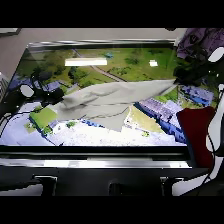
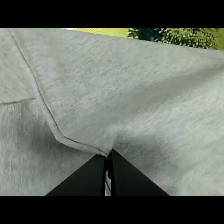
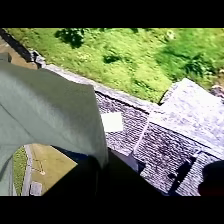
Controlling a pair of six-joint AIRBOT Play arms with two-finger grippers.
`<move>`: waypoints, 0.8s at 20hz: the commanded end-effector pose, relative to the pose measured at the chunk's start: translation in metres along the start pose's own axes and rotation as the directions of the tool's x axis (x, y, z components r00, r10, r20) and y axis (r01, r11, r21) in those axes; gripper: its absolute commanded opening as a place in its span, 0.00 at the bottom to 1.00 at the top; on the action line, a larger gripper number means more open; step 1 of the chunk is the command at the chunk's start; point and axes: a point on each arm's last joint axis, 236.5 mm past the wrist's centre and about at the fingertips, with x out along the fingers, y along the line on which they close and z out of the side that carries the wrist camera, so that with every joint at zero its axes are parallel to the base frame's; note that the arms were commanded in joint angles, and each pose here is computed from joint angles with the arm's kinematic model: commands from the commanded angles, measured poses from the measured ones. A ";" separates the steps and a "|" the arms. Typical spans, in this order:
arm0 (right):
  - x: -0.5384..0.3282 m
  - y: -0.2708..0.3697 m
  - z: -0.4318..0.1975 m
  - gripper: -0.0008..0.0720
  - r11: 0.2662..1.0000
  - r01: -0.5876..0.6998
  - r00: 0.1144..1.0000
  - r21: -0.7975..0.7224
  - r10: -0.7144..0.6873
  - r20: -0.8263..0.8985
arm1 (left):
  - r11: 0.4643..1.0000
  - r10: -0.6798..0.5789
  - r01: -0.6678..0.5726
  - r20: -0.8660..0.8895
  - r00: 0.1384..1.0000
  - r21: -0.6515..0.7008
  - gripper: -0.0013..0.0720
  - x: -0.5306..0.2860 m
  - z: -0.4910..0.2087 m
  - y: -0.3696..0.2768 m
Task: Fold the clothes and pants, and hang the long-sleeved shirts on hangers.
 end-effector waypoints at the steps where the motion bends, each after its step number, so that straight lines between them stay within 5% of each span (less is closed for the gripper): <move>1: -0.017 -0.008 -0.001 0.06 0.999 0.050 0.999 -0.012 -0.049 0.018 | 1.000 0.013 -0.013 -0.071 0.997 -0.003 0.05 -0.005 -0.013 0.004; 4: -0.018 -0.009 -0.009 0.06 0.999 0.053 0.998 -0.003 -0.053 -0.017 | 1.000 0.021 -0.022 -0.086 0.996 -0.019 0.11 -0.035 -0.004 0.011; 5: -0.018 -0.009 -0.011 0.06 0.999 0.054 0.998 -0.004 -0.054 -0.026 | 0.999 0.020 -0.022 -0.056 0.998 -0.036 0.36 -0.052 0.005 0.015; 6: -0.018 -0.009 -0.013 0.06 0.999 0.055 0.998 -0.004 -0.055 -0.033 | 0.998 0.022 -0.023 -0.028 0.999 -0.059 0.87 -0.072 0.011 0.022; 7: -0.018 -0.009 -0.015 0.06 0.998 0.055 0.998 -0.004 -0.055 -0.039 | 0.997 0.027 -0.029 -0.018 0.999 -0.075 1.00 -0.090 0.012 0.030; 11: -0.018 -0.007 -0.015 0.06 0.999 0.048 0.998 -0.003 -0.048 -0.043 | 0.977 -0.107 0.096 -0.048 0.993 -0.190 1.00 -0.112 -0.035 0.015; 16: -0.018 -0.004 -0.017 0.06 0.999 0.033 0.998 -0.001 -0.033 -0.051 | 0.919 -0.312 0.229 -0.238 0.920 -0.320 1.00 -0.043 -0.168 -0.071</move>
